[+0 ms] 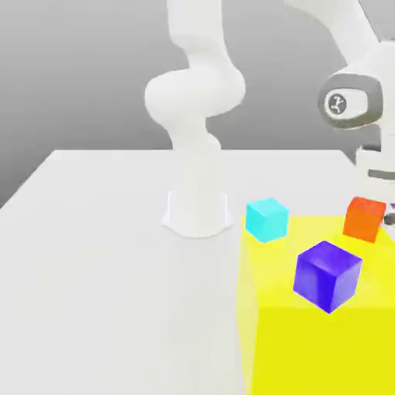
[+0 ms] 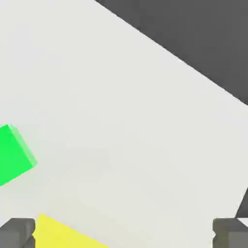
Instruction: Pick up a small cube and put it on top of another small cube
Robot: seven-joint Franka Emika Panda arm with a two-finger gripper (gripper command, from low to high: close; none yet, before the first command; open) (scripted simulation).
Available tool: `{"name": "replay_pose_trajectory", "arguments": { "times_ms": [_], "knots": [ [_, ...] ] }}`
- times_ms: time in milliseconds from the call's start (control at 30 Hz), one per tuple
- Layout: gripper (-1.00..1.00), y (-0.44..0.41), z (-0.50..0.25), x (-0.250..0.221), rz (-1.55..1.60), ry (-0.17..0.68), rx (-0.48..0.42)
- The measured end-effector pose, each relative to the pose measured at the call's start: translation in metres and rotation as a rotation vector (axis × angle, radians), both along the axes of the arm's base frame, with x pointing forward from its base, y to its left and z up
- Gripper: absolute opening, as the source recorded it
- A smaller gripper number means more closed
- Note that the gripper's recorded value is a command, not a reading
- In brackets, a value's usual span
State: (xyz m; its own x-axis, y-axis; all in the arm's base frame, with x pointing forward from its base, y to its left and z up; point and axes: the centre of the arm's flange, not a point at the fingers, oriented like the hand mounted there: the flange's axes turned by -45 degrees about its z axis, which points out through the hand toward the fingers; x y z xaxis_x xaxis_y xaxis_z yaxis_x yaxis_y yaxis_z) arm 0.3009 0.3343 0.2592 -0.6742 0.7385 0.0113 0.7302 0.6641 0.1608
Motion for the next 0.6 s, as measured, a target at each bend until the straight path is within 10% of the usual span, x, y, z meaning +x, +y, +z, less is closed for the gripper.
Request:
{"name": "replay_pose_trajectory", "arguments": {
  "times_ms": [333,367,600],
  "knots": [
    [0.0,-0.004,-0.117,-0.05,0.318,0.093,-0.132],
    [-1.0,-0.004,-0.126,-0.05,0.319,0.093,-0.133],
    [-1.0,-0.005,-0.128,-0.05,0.319,0.094,-0.135]
  ]
}}
